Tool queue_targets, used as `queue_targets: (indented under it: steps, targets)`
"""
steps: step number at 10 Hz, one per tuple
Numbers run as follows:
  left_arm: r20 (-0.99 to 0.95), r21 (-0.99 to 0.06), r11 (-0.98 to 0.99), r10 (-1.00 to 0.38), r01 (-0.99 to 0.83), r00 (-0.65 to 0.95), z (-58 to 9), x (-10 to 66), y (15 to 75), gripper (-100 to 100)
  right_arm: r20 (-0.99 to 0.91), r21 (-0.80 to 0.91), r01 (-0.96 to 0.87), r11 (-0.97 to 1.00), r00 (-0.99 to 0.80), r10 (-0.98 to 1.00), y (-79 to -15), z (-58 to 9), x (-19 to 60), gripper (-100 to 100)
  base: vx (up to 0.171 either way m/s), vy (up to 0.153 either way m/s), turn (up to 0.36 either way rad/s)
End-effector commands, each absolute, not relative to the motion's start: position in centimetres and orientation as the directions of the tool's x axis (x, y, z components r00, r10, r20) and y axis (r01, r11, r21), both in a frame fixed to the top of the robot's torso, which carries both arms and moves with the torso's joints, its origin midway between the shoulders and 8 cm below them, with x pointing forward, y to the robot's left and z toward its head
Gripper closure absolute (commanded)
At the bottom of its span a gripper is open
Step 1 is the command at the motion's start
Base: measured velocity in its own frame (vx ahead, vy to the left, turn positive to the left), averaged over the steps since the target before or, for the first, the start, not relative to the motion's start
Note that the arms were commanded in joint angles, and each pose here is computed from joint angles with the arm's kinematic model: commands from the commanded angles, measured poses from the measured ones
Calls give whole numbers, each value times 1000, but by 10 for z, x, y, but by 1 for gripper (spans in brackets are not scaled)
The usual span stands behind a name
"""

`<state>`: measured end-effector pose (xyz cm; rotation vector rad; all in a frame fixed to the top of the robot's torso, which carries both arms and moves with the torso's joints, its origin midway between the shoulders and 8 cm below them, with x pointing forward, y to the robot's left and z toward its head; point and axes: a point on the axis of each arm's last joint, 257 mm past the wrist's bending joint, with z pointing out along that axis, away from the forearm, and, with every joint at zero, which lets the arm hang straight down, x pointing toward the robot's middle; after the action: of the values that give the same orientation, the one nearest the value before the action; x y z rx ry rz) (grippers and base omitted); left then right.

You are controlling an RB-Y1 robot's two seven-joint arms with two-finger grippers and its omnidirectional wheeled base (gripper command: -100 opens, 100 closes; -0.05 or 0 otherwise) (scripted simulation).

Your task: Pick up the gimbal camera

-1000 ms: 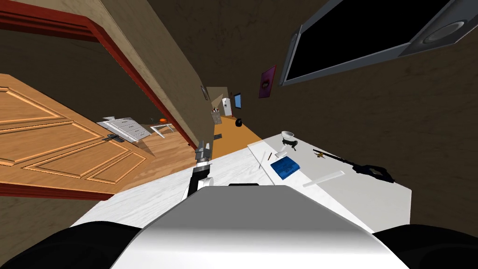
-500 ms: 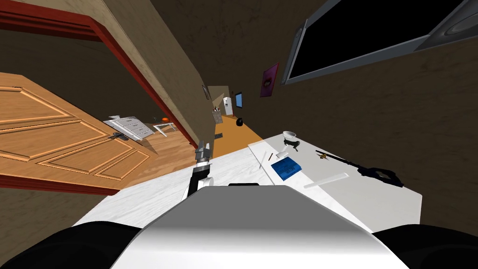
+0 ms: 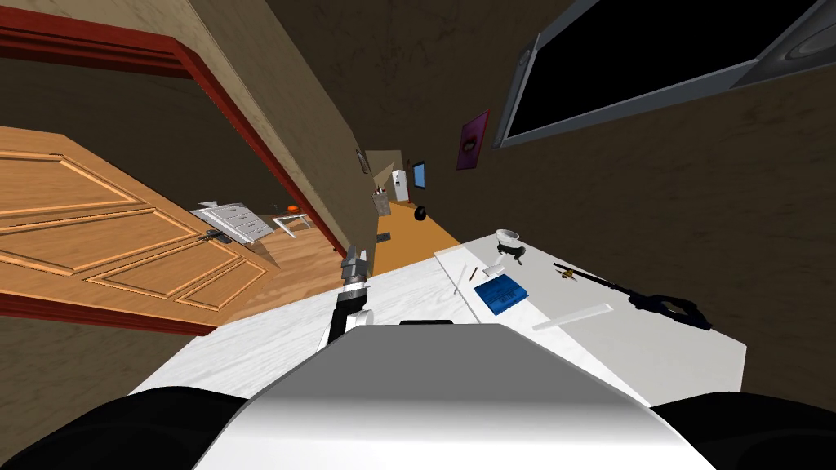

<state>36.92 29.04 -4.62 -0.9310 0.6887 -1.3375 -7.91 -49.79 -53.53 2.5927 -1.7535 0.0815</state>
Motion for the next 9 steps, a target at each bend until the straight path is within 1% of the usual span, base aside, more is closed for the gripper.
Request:
queue_targets:
  steps: [1, 3, 4, 5, 9]
  targets:
    - [95, -868, -16, -986, 496, 134, -46, 369, 290, 0, 49, -20, -928, -373, 371, -927, -498, -535, -79, 100, 0, 0, 0]
    - [95, -868, -16, -986, 496, 134, -46, 369, 290, 0, 49, -21, -928, -373, 372, -927, -498, -535, -79, 100, 0, 0, 0]
    - [95, -868, -16, -986, 496, 134, -46, 369, 290, 0, 49, -21, -928, -373, 372, -927, -498, -535, -79, 0, 0, 0, 0]
    - [95, -868, -16, -986, 496, 134, -46, 369, 290, 0, 50, -22, -924, -382, 381, -923, -500, -528, -78, 100, 18, 3, -77]
    - [95, -868, -16, -986, 496, 134, -46, 369, 290, 0, 52, -22, -919, -393, 391, -919, -502, -518, -79, 100, 25, 12, -51]
